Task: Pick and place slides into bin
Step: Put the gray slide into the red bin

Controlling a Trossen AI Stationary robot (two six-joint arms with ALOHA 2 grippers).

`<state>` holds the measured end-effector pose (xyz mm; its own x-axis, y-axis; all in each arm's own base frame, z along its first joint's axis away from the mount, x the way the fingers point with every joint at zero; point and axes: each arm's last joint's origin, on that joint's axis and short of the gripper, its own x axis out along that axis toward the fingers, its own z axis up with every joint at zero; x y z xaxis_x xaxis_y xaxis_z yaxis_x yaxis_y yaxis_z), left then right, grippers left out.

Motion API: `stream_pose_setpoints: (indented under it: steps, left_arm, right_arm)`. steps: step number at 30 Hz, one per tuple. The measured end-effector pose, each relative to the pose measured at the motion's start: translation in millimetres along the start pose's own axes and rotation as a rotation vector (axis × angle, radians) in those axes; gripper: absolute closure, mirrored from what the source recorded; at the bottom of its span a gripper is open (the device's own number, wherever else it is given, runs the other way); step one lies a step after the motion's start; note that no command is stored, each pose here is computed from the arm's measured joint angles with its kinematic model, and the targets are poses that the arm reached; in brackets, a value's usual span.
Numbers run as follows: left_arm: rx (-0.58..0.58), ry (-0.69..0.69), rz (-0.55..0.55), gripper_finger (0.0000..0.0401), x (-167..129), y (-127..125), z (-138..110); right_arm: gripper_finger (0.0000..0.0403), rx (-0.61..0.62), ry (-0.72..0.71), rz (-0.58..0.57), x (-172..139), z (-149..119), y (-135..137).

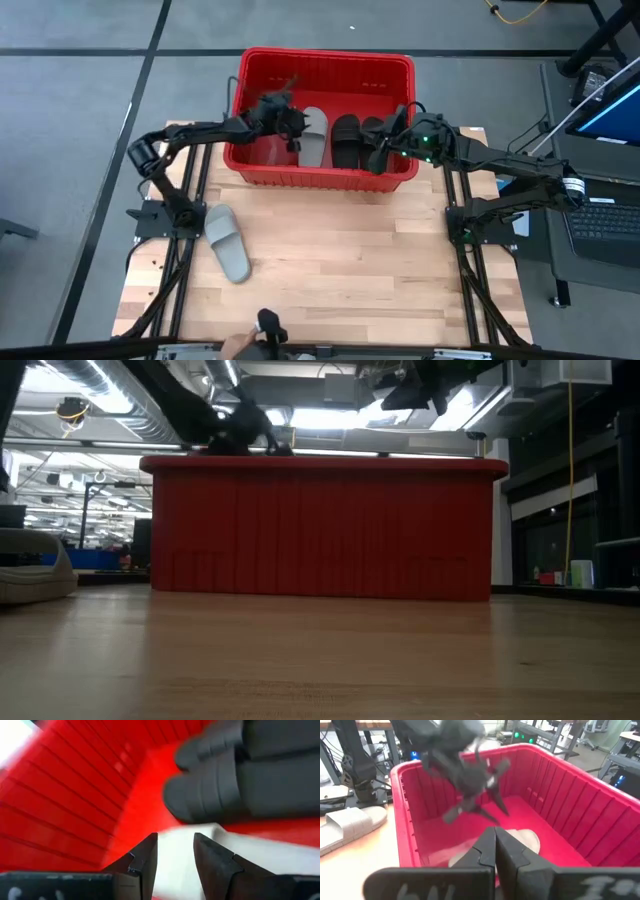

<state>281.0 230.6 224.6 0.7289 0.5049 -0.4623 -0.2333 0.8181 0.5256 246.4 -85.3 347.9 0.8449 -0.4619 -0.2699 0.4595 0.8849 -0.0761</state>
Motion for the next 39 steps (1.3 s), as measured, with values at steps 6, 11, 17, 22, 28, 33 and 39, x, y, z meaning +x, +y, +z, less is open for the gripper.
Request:
stream_pose_setpoints:
  steps: [6, 11, 17, 22, 28, 33, 39]
  left_arm:
    - [0.001, -0.102, 0.080, 0.0281, -44.0, 15.2, 30.0]
    - [-0.037, -0.187, 0.123, 0.0298, -88.4, 20.9, 53.2]
    - [-0.123, -0.224, 0.082, 0.0345, -140.7, 14.7, 67.4]
    - [-0.116, -0.184, -0.043, 0.0387, -176.5, -2.6, 67.5]
    - [-0.221, -0.212, -0.131, 0.0398, -212.4, -20.2, 72.8]
    - [-0.260, -0.222, -0.209, 0.0399, -241.1, -40.8, 76.1]
    - [-0.365, -0.078, -0.221, 0.0399, -268.4, -68.7, 67.5]
  right_arm:
    - [0.0397, -0.002, 0.007, 0.012, 0.0, -0.7, 0.4]
    - [0.0397, -0.050, -0.040, 0.095, -0.5, 3.5, 4.2]
    - [0.0397, -0.106, -0.056, 0.129, -2.0, 4.7, 11.7]
    - [0.0397, -0.146, -0.067, 0.205, -4.0, 4.9, 21.0]
    - [0.0397, -0.155, -0.072, 0.250, -6.9, 4.9, 32.0]
    - [0.0397, -0.172, -0.061, 0.299, -10.7, 3.1, 44.2]
    - [0.0397, -0.164, -0.038, 0.355, -16.0, 0.3, 58.7]
